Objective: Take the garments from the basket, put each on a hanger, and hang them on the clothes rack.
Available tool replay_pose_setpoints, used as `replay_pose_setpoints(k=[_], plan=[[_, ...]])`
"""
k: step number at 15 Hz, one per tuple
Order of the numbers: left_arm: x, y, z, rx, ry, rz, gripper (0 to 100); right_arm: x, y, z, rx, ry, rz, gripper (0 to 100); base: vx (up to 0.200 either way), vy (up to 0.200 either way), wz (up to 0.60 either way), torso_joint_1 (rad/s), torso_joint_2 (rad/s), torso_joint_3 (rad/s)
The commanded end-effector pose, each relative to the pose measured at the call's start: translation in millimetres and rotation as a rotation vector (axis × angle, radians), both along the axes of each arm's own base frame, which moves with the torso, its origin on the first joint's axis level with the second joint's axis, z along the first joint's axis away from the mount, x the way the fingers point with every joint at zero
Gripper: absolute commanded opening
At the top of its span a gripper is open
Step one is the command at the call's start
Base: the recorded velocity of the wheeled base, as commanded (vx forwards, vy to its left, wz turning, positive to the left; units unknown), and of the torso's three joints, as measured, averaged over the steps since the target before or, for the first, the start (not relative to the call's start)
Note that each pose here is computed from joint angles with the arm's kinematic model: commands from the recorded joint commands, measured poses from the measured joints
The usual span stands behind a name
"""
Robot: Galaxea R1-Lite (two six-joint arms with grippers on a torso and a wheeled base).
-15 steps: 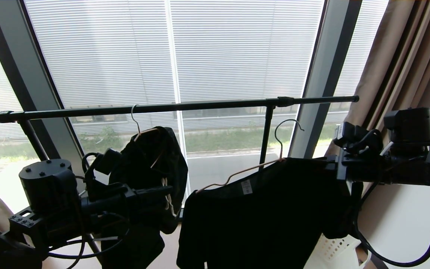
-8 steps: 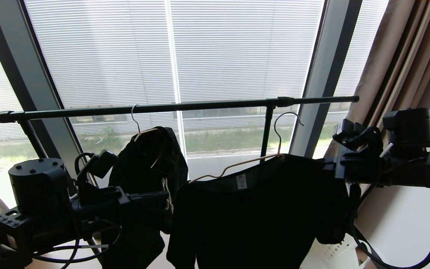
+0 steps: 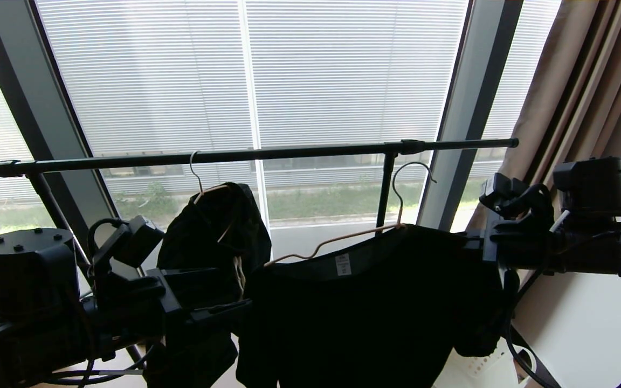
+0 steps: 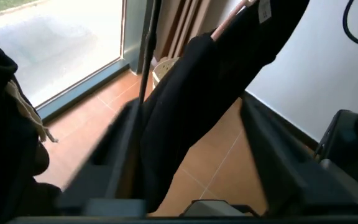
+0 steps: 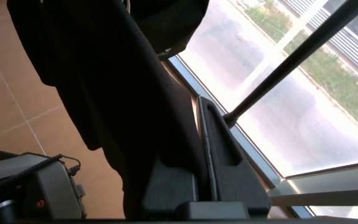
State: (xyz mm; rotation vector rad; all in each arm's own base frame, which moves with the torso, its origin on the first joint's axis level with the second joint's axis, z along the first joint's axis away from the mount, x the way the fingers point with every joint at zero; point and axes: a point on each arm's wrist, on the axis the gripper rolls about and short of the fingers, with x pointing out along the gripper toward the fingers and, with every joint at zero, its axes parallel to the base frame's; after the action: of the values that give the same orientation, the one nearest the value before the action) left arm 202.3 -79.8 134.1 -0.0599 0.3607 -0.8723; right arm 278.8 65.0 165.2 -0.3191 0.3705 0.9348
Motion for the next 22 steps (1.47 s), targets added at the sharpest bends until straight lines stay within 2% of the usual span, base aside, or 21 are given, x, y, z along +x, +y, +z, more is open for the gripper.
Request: replay_pose_setpoints(k=[1, 3, 6, 8, 9, 12, 14, 18, 20, 22], plan=[[-5, -4, -1, 0.047, -0.034, 0.017, 100, -4, 0, -4, 0.005, -0.019, -0.002, 0, 0.0, 0.0, 0.0, 0.0, 0.0, 0.0], [-7, -16, 0, 0.079, -0.058, 0.052, 100, -6, 0, -9, 0.02, -0.011, -0.033, 0, 0.0, 0.0, 0.0, 0.0, 0.0, 0.0], [-8, -23, 6, 0.084, -0.091, 0.051, 100, -10, 8, -15, 0.033, -0.037, -0.045, 0, 0.0, 0.0, 0.0, 0.0, 0.0, 0.0], [-6, -23, 5, 0.151, -0.138, 0.106, 100, -12, 8, -15, 0.037, -0.046, -0.044, 0, 0.0, 0.0, 0.0, 0.0, 0.0, 0.0], [-6, -24, 5, 0.168, -0.15, 0.121, 100, -12, 8, -15, 0.037, -0.044, -0.043, 0, 0.0, 0.0, 0.0, 0.0, 0.0, 0.0], [-8, -34, 9, 0.181, -0.174, 0.163, 100, -13, 8, -18, 0.056, -0.007, -0.061, 0, 0.0, 0.0, 0.0, 0.0, 0.0, 0.0], [-4, -37, 16, 0.167, -0.181, 0.237, 100, -14, 8, -17, 0.057, -0.011, -0.061, 0, 0.0, 0.0, 0.0, 0.0, 0.0, 0.0], [-13, -32, 9, 0.192, -0.14, 0.243, 100, -11, 8, -17, 0.065, -0.031, -0.062, 0, 0.0, 0.0, 0.0, 0.0, 0.0, 0.0], [-11, -41, 17, 0.199, -0.164, 0.274, 100, -11, 8, -18, 0.063, -0.03, -0.066, 0, 0.0, 0.0, 0.0, 0.0, 0.0, 0.0], [-11, -54, 29, 0.227, -0.142, 0.29, 100, -10, 9, -18, 0.048, -0.033, -0.093, 0, 0.0, 0.0, 0.0, 0.0, 0.0, 0.0]])
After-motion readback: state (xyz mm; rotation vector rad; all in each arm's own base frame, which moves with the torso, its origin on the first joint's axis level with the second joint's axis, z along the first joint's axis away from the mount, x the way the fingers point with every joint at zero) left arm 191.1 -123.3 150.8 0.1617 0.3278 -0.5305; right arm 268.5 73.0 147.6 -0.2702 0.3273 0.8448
